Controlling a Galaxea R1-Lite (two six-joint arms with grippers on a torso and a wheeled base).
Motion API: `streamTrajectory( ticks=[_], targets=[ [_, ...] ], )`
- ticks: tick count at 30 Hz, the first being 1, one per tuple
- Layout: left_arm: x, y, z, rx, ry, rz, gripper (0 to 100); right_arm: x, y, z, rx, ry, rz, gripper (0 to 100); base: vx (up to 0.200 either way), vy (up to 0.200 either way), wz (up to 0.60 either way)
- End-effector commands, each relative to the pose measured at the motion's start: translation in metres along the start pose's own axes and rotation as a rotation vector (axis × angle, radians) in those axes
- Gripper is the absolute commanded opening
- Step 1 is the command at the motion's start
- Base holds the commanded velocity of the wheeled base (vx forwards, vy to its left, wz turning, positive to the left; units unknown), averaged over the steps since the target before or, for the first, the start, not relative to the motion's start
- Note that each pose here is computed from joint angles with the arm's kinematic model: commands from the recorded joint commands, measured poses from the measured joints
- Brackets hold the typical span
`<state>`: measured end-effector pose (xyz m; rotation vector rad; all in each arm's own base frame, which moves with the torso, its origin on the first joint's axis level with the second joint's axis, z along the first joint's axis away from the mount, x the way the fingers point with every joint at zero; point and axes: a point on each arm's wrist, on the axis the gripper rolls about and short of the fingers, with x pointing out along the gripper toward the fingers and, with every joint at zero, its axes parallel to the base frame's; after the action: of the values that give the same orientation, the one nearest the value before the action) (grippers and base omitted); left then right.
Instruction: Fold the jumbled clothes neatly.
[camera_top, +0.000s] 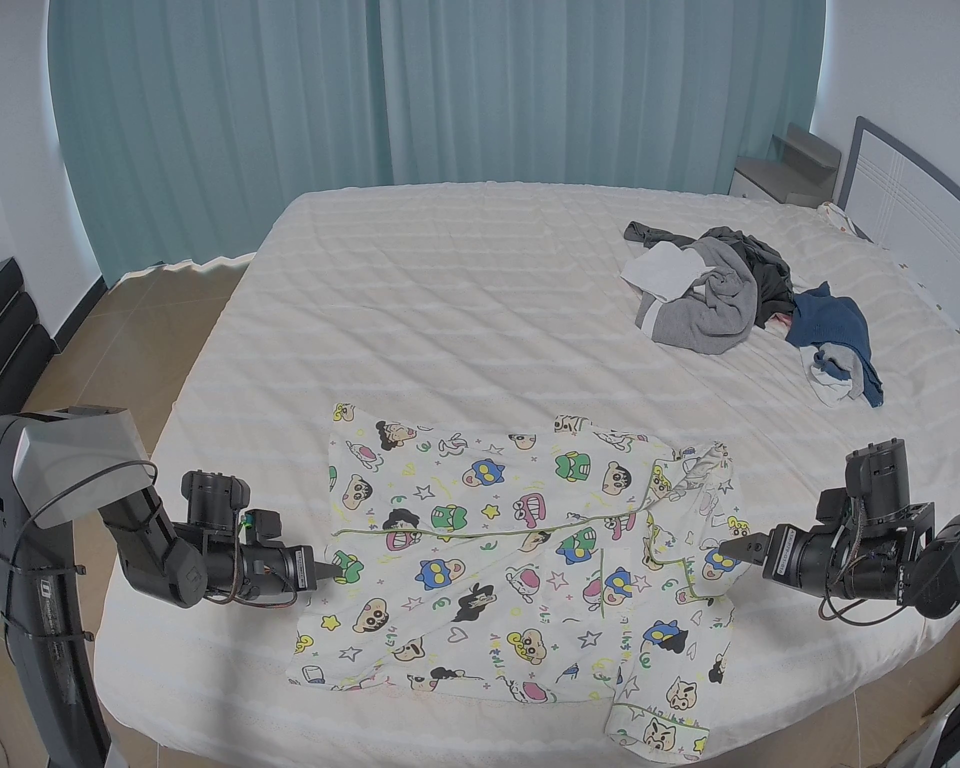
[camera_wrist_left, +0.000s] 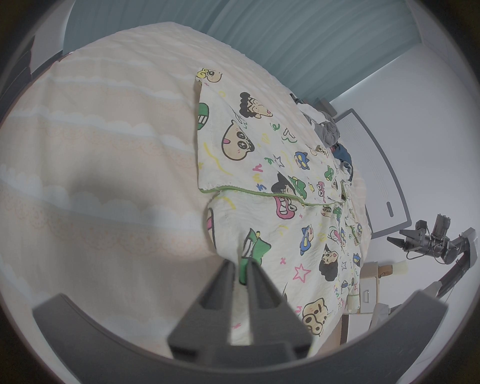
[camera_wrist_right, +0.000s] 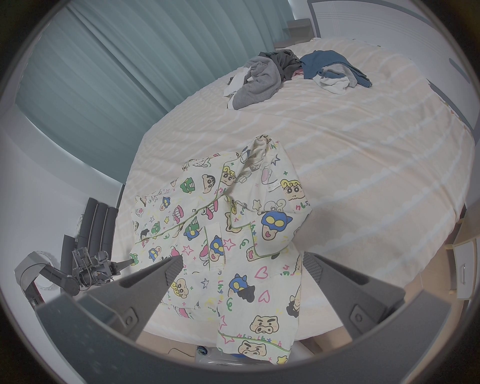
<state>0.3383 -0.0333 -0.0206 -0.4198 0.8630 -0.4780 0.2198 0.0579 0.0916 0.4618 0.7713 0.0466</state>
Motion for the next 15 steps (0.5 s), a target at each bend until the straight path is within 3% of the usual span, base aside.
streamTrajectory(
  ticks=[1,15],
  targets=[
    [-0.004,0.002,0.003,-0.003,-0.014,0.008,0,0.001,-0.001,-0.001,0.002,0.007,-0.003,100,0.0,0.0,0.0],
    [-0.029,0.004,0.022,0.002,-0.102,0.033,0,0.0,-0.003,-0.005,0.0,0.018,-0.011,100,0.0,0.0,0.0]
  ],
)
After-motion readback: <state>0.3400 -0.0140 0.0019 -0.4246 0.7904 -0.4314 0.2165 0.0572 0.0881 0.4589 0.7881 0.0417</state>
